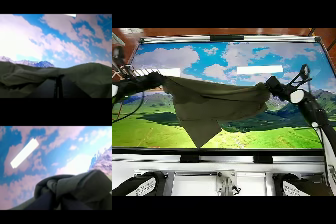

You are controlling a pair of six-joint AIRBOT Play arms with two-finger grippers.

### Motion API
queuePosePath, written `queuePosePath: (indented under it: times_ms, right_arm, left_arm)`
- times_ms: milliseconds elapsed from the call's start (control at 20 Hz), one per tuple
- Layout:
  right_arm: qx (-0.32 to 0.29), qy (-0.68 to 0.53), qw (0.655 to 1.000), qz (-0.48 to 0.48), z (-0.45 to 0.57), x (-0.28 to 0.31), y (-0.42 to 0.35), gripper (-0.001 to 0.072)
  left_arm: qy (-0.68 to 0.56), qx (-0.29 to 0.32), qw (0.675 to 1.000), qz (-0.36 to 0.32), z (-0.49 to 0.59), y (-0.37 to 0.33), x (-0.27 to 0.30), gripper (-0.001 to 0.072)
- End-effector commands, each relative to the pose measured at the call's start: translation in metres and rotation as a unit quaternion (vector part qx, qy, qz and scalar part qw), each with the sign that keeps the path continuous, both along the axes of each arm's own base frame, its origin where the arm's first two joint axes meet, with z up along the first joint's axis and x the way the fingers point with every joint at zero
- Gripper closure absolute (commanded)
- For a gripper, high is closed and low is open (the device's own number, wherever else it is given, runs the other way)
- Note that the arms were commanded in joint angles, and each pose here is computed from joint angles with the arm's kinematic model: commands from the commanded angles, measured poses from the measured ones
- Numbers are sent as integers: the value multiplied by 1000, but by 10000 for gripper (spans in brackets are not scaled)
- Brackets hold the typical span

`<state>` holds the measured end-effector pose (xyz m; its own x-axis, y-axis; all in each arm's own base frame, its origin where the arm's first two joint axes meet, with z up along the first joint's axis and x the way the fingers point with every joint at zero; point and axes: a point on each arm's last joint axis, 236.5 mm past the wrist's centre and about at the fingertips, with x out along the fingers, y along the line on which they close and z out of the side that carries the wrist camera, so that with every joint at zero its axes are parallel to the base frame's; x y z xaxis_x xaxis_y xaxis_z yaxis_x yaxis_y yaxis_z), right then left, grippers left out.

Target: Fold the shirts.

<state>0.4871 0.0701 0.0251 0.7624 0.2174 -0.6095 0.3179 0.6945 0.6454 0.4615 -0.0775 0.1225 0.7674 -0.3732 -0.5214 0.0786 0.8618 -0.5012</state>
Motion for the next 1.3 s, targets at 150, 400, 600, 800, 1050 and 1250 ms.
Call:
queuePosePath:
  times_ms: [150,400,600,800,1050,1250]
  right_arm:
    - [-14,10,1000,3,10,-13,-41,136]
    - [-111,198,972,65,-20,-122,-120,138]
    - [-54,289,943,158,-49,-168,-101,137]
    - [28,270,947,174,-58,-146,-61,137]
    - [15,270,942,197,-76,-135,-37,136]
    - [-3,255,943,213,-81,-124,-17,136]
  left_arm:
    - [106,-50,993,11,-30,24,-11,81]
    - [309,-55,948,-49,-76,58,-112,354]
    - [362,-66,929,-43,-140,41,-141,187]
    - [371,-80,925,-35,-183,10,-141,218]
    - [357,-67,932,-9,-205,10,-120,207]
    - [356,-62,932,-6,-214,8,-116,222]
